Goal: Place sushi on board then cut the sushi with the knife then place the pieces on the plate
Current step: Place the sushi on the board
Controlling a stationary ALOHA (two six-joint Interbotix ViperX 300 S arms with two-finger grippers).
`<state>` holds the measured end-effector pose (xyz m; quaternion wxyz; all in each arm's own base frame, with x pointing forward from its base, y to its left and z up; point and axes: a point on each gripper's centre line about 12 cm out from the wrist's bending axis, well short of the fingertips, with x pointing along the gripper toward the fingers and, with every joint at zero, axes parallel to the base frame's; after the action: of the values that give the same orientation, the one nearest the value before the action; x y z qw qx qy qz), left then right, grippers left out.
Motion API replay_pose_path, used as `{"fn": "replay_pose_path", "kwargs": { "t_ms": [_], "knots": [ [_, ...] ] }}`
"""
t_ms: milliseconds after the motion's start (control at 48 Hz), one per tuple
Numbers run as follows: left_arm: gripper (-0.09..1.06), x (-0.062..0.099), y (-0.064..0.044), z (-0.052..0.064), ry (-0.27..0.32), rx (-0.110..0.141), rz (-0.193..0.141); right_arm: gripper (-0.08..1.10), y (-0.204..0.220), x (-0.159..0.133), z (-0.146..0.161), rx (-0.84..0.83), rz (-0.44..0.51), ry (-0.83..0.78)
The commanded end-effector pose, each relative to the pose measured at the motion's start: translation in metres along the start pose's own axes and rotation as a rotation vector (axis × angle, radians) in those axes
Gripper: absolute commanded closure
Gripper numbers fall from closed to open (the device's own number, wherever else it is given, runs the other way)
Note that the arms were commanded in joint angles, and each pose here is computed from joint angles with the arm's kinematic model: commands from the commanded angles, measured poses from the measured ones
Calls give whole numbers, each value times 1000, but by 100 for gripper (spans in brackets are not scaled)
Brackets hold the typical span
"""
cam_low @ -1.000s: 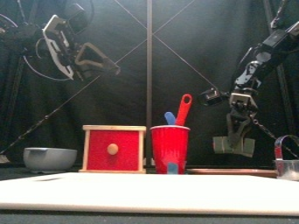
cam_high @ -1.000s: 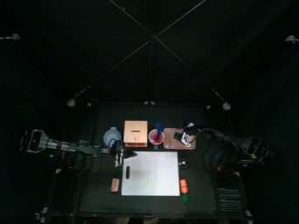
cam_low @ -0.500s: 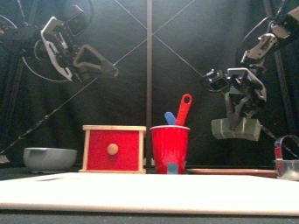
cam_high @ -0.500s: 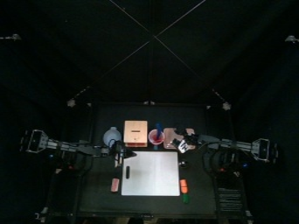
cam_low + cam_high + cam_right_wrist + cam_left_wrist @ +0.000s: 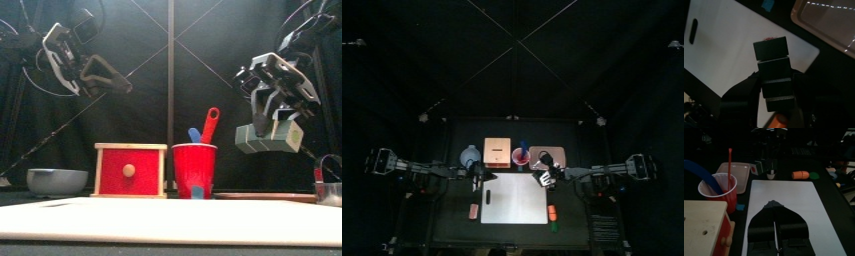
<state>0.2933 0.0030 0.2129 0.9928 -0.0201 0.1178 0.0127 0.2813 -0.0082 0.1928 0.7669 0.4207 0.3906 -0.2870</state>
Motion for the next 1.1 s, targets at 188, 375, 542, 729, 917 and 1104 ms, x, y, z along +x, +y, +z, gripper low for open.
{"fn": "replay_pose_path", "kwargs": {
  "t_ms": [188,375,542,729,917,1104],
  "knots": [
    [98,-4,0,8,-31,0,-1,48,33,9,-10,92,-3,-68],
    [98,-8,0,6,-32,-2,-1,48,54,15,-15,177,-59,-104],
    [98,-11,0,5,-32,0,-1,48,73,21,-17,255,-124,-116],
    [98,-12,0,6,-38,0,-1,48,91,39,-22,338,-182,-85],
    [98,-12,0,5,-35,0,-1,48,107,58,-30,408,-213,-54],
    [98,-13,0,4,-32,4,0,48,115,75,-36,441,-280,-39]
  ]
}}
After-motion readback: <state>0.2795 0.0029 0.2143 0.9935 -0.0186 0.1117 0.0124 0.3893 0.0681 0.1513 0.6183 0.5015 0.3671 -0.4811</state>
